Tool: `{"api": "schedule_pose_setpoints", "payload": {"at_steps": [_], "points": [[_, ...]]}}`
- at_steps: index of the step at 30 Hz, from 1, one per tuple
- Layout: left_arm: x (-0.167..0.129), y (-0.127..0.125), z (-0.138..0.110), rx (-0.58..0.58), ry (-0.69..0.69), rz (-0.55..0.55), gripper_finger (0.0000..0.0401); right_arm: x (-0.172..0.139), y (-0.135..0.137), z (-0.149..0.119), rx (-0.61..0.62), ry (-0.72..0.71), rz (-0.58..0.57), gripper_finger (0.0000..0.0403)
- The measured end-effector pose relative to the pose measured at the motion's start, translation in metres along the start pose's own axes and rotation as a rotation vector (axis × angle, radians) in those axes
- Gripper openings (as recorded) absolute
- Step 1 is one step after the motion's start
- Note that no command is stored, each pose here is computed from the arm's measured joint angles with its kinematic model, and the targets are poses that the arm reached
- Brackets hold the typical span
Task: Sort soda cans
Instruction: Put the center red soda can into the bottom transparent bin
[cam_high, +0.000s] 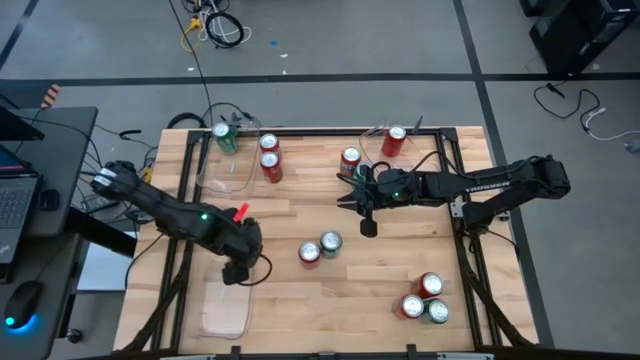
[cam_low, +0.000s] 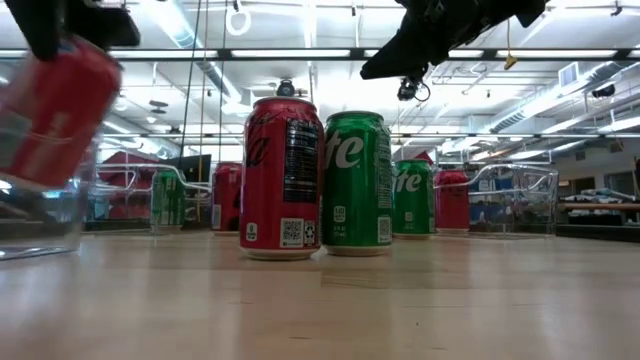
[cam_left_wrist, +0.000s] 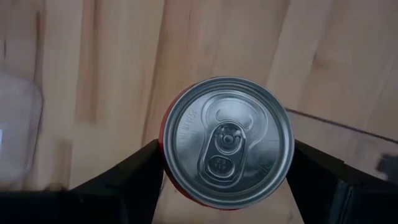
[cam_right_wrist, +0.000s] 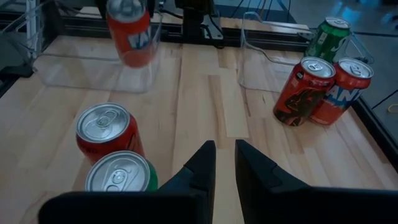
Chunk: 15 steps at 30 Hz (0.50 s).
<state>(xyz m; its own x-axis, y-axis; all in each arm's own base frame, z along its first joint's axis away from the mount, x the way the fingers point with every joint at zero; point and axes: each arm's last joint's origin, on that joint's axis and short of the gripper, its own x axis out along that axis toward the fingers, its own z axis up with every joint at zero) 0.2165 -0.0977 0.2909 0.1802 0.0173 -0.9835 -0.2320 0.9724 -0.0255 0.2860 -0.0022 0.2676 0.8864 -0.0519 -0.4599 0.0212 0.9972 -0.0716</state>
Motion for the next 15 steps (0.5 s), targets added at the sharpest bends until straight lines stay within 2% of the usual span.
{"api": "schedule_pose_setpoints", "payload": {"at_steps": [8,11,15], "points": [[0.009,0.011,0.032,0.103,-0.239,0.006,0.0289,0.0,0.0,0.001,0.0,-0.008,0.001,0.0048],[0.009,0.019,0.037,0.072,-0.25,0.028,0.0289,0.0,0.0,0.001,0.006,-0.008,0.001,0.0048],[0.016,0.025,0.03,-0.017,-0.19,0.094,0.0289,0.0,0.0,0.001,0.006,-0.008,0.001,0.0048]]}}
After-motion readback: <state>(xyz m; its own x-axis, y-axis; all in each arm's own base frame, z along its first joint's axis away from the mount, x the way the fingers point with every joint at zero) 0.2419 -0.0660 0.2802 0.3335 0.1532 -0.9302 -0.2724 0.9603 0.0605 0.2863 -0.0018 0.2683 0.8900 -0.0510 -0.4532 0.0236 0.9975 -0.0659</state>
